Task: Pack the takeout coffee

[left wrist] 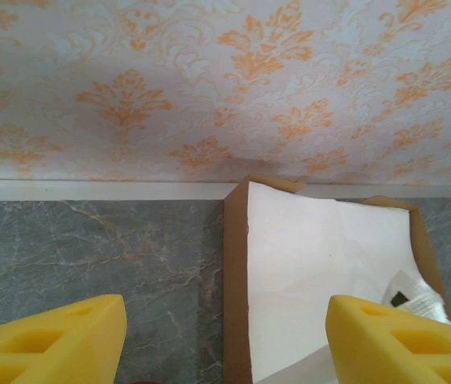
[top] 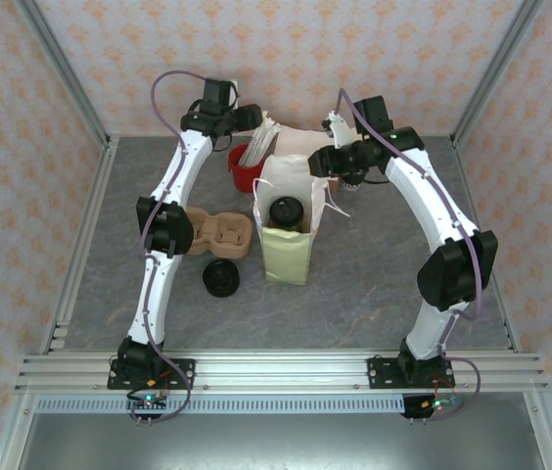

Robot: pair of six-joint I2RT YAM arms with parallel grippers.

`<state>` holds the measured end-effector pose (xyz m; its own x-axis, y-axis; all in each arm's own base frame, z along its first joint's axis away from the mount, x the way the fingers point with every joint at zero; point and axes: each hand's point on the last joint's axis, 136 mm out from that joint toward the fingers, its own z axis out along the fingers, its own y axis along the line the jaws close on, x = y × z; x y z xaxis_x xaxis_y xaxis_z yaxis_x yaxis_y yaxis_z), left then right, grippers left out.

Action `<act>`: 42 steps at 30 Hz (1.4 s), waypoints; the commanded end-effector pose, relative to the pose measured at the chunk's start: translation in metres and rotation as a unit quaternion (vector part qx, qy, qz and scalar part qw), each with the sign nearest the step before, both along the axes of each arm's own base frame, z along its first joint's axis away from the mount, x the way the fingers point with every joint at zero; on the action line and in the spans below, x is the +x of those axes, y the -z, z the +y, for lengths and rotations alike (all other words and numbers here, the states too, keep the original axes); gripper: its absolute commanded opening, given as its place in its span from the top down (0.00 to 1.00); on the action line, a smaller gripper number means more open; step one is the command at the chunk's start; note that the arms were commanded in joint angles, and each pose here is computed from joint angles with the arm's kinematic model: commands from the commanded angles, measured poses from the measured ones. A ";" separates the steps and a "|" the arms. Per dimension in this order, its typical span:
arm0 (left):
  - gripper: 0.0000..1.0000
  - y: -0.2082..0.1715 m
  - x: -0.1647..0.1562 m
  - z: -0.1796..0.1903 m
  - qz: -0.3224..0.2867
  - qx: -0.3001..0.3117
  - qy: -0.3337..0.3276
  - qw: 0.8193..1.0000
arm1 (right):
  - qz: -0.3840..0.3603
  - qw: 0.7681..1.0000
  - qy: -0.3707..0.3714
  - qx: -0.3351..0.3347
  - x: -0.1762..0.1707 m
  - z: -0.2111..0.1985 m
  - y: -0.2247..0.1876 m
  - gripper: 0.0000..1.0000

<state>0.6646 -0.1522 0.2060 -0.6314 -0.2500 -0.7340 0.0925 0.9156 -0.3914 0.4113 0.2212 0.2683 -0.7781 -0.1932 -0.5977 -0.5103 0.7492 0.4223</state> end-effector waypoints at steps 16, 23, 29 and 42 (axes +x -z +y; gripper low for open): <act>0.33 -0.063 -0.012 -0.009 -0.057 -0.050 0.087 0.993 | -0.032 0.999 -0.003 0.001 0.000 -0.001 -0.025 0.62; 0.32 -0.055 -0.011 -0.015 -0.052 -0.061 0.101 0.992 | -0.031 0.999 -0.006 0.003 0.003 0.001 -0.026 0.62; 0.32 -0.051 -0.010 -0.021 -0.052 -0.071 0.113 0.990 | -0.028 1.000 -0.006 0.003 0.004 0.002 -0.024 0.62; 0.24 -0.041 -0.002 -0.020 -0.054 -0.066 0.098 0.991 | -0.018 1.000 -0.006 0.002 0.004 0.002 -0.019 0.62</act>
<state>0.6557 -0.1730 0.2215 -0.6650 -0.2187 -0.7141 0.2803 0.8132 -0.5101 0.4161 0.2224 0.2808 -0.7631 -0.1890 -0.6181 -0.5199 0.7475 0.4134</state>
